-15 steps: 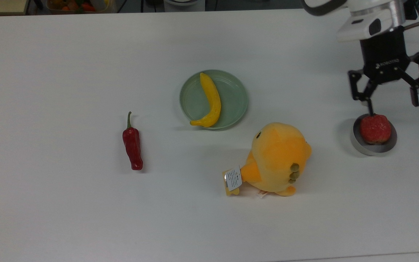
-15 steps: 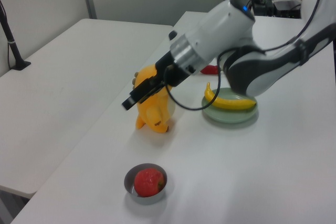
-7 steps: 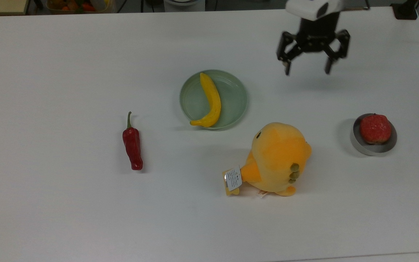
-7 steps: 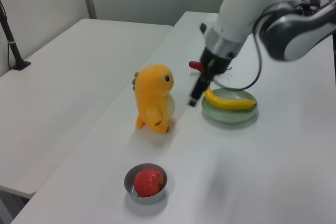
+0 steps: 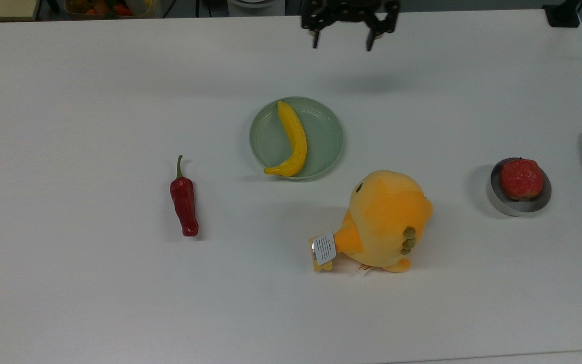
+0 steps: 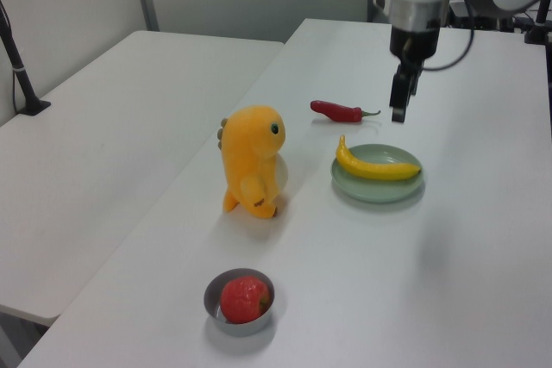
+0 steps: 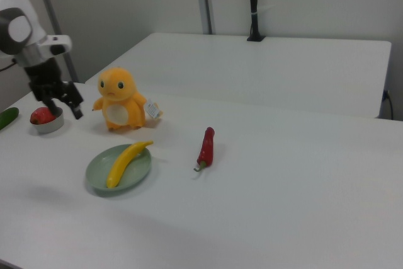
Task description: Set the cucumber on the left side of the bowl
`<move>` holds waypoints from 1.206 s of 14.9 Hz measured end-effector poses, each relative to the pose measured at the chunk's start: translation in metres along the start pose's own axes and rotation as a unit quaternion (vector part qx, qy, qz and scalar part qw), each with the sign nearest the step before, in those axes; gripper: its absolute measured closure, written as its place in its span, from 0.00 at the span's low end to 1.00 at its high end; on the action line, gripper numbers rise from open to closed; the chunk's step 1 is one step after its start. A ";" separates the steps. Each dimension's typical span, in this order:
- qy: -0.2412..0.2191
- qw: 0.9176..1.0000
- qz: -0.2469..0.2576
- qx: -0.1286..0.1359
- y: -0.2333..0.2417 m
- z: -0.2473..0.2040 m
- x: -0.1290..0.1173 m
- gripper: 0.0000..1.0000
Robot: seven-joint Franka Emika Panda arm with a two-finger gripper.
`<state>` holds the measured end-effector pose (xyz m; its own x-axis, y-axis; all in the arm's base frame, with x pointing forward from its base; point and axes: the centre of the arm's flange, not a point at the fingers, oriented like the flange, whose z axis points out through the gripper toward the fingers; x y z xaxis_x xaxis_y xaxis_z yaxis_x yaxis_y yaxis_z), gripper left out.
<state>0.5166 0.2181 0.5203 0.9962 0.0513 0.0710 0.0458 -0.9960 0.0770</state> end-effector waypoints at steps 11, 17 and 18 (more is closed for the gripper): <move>0.000 0.995 0.098 0.022 0.147 -0.005 0.025 0.00; -0.002 0.993 0.105 0.046 0.143 -0.006 0.026 0.00; 0.000 0.993 0.105 0.047 0.143 -0.006 0.026 0.00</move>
<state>0.5486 0.0775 0.5393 0.9846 -0.1582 0.0747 -0.1562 -0.9872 -0.0318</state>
